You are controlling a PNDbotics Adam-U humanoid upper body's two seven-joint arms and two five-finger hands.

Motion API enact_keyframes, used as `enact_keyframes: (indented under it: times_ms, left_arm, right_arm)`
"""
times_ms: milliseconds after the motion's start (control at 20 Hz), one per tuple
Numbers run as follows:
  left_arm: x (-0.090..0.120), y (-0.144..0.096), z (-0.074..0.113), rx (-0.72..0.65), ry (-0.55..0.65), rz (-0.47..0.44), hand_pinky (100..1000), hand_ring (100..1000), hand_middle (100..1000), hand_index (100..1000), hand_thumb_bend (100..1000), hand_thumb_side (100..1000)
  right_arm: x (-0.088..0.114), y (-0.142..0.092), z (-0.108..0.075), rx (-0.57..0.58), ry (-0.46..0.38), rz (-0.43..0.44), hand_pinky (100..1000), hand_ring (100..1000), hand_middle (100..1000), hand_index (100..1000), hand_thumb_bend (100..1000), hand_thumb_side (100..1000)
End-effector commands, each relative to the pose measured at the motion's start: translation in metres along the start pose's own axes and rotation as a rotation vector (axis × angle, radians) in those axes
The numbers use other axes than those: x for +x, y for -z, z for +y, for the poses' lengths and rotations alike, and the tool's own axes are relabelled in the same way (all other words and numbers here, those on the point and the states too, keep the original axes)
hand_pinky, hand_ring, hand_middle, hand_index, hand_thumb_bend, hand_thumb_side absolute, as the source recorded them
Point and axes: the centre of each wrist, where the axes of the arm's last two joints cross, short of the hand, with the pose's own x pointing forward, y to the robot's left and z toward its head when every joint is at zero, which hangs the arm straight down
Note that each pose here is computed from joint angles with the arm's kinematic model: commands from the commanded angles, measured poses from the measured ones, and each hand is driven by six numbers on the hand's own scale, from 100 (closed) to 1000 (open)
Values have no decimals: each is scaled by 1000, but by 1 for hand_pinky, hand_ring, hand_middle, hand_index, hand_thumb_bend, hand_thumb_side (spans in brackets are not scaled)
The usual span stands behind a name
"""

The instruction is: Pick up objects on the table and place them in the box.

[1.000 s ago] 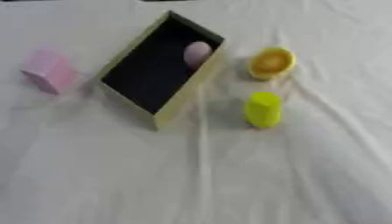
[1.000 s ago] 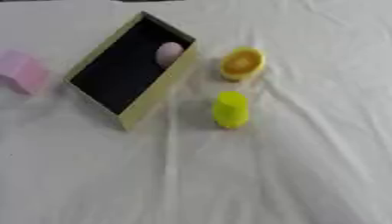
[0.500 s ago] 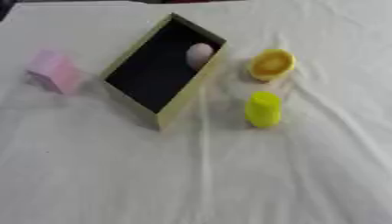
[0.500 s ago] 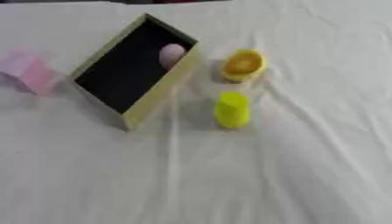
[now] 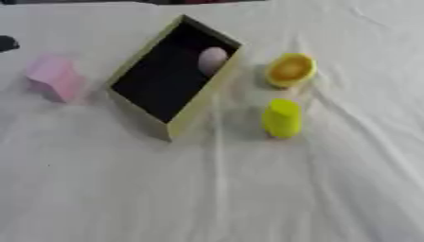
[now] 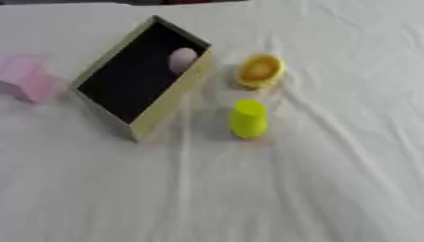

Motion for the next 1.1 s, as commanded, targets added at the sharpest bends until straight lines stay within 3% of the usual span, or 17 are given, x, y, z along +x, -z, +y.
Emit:
enact_keyframes:
  times_ms: [50,300,350,400,1100]
  left_arm:
    - [-7,2,4,-76,60,14,863,829,813,946,696,129]
    - [-10,10,-4,-202,83,11,873,847,822,908,739,109]
    - [-11,11,-5,-219,83,12,875,851,824,907,740,108]
    - [-11,12,-6,-233,82,13,877,853,829,907,744,100]
    - [-19,34,-31,-339,83,58,884,873,849,927,742,100]
  right_arm:
    - [7,8,-6,36,-33,-32,901,914,759,911,100,641]
    - [8,10,-5,45,-23,-37,901,914,758,911,100,658]
    - [8,11,-4,47,-20,-37,902,914,756,911,100,626]
    - [8,11,-4,50,-18,-37,902,914,755,911,100,658]
    - [6,9,0,63,-10,-24,904,917,751,911,100,657]
